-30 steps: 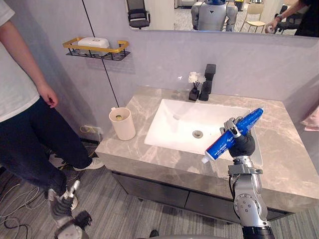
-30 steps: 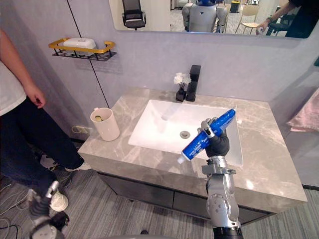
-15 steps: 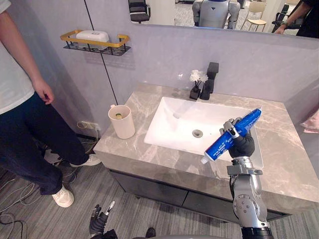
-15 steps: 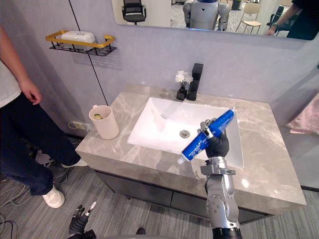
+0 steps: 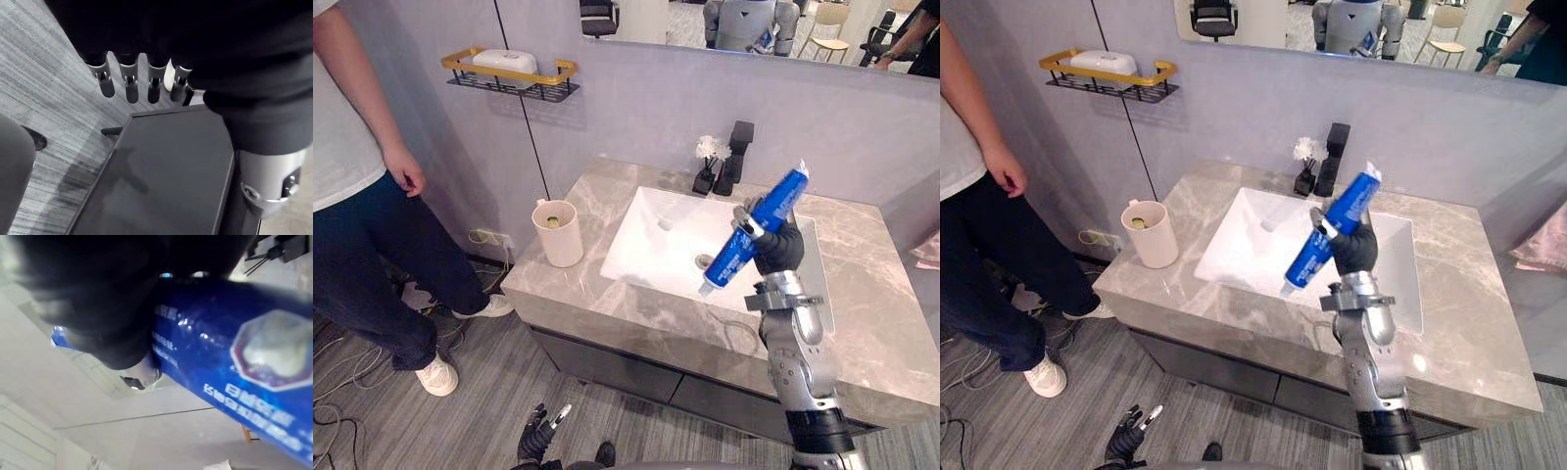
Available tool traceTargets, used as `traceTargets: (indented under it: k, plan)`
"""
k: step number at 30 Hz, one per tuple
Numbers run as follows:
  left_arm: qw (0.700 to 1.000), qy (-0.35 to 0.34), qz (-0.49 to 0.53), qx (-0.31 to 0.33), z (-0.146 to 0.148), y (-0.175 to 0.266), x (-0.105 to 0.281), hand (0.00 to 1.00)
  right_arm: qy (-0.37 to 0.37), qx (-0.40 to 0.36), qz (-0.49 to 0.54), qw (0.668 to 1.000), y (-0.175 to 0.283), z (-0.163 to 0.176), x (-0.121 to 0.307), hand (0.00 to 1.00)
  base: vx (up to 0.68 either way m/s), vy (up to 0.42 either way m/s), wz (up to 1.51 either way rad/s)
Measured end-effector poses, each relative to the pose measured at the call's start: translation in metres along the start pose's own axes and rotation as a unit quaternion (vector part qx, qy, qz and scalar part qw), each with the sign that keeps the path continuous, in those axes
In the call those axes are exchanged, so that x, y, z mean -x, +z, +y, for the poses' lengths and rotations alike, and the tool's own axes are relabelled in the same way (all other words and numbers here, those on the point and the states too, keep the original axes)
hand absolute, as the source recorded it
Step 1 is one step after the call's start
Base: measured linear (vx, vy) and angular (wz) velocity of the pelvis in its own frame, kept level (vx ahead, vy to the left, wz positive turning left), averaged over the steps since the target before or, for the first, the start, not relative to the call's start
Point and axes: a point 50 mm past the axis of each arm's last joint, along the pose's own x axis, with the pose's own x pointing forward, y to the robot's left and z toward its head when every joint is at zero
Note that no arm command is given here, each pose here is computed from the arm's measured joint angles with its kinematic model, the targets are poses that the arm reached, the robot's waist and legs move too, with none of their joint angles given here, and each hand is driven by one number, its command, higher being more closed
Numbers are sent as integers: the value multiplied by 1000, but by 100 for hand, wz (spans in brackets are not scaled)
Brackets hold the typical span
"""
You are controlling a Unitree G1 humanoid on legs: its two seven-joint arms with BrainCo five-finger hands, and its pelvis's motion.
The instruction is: Organize washtable
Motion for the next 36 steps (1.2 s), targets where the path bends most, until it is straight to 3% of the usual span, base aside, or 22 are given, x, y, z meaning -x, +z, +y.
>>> traceTargets:
  k: [10, 16, 26, 36]
  plan:
    - [1000, -17, -18, -20, -5, 9, -5, 0, 90, 64, -45, 993, 11, 43, -58, 100, -15, -25, 10]
    - [999, -31, -28, -29, -10, 16, -9, 0, 108, 90, -65, 988, 19, 59, -84, 100, -33, -24, 10]
    - [997, -48, -47, -48, -16, 27, -14, 0, 80, 174, -103, 976, 33, 73, -118, 100, -5, -29, 13]
    - [995, -54, -61, -56, -19, 35, -18, 0, 52, 206, -107, 971, 38, 75, -140, 100, -13, -29, 16]
